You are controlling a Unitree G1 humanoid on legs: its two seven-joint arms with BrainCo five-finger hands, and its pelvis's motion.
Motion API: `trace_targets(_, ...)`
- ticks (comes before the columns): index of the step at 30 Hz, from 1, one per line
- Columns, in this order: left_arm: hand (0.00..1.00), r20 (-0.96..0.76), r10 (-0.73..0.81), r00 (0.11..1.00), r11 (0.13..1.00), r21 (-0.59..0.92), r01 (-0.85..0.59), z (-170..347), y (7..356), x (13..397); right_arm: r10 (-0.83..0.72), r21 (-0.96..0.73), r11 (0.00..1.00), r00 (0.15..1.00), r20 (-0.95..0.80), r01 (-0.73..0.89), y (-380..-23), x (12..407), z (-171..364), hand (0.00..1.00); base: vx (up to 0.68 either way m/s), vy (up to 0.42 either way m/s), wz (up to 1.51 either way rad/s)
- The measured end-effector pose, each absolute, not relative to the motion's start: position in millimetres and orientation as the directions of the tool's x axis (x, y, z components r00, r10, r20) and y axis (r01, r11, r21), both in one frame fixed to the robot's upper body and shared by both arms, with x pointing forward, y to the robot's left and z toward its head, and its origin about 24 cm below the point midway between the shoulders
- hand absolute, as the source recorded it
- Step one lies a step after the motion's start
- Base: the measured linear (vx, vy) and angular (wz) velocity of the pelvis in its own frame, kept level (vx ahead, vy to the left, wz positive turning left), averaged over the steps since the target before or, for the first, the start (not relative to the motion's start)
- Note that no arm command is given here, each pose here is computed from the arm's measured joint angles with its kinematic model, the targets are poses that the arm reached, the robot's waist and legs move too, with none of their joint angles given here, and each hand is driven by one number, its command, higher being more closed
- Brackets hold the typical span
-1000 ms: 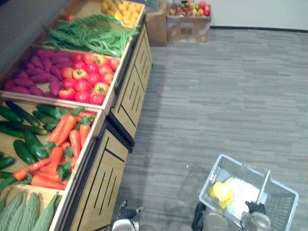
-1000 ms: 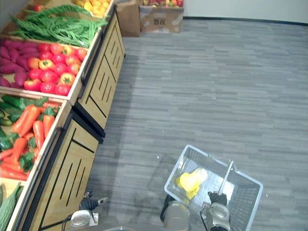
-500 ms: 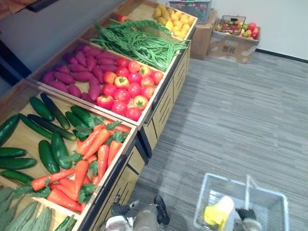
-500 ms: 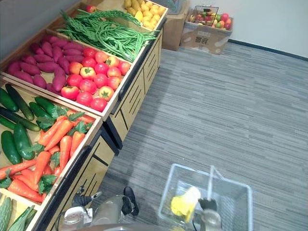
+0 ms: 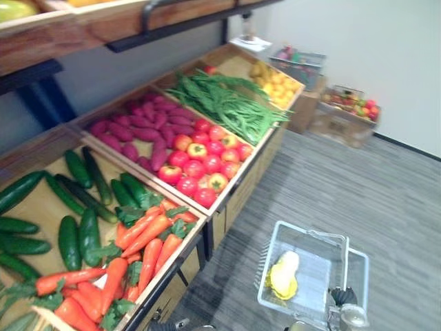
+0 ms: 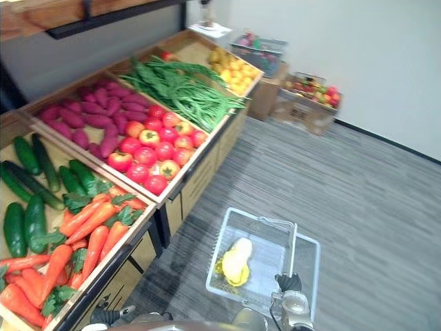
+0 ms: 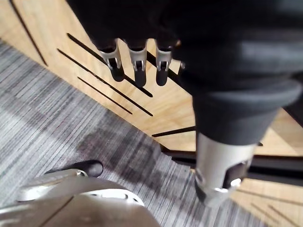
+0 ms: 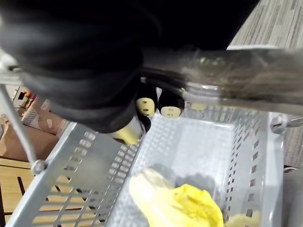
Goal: Pick vegetable in the basket
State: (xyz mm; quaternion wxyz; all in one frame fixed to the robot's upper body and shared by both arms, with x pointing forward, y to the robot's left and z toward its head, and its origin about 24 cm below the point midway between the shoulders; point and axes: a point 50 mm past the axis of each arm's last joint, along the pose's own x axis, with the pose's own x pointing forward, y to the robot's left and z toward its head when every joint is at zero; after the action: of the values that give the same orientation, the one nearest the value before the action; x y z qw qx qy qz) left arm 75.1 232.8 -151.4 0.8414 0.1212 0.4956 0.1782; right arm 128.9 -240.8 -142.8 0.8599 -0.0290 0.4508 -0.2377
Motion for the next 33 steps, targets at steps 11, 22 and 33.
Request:
trace_targets(11,0.00,-0.850,0.405,0.336,0.891,0.285,-0.354,-161.4,216.3,47.3,-0.606,-0.356,0.699,0.251,-0.755,0.620,-304.6,74.2,-136.9,1.00,0.32,-0.441,1.44)
trace_targets(22,0.00,-0.855,0.386,0.345,0.911,0.295,-0.288,-161.9,217.1,49.2,-0.573,-0.333,0.676,0.185,-0.798,0.658,-294.6,60.5,-145.2,1.00,0.09,-0.055,0.81)
trace_targets(33,0.00,-0.856,0.400,0.327,0.908,0.323,-0.267,-162.0,229.9,52.5,-0.505,-0.272,0.759,0.273,-0.819,0.591,-263.0,84.7,-151.3,1.00,0.03,0.099,0.44)
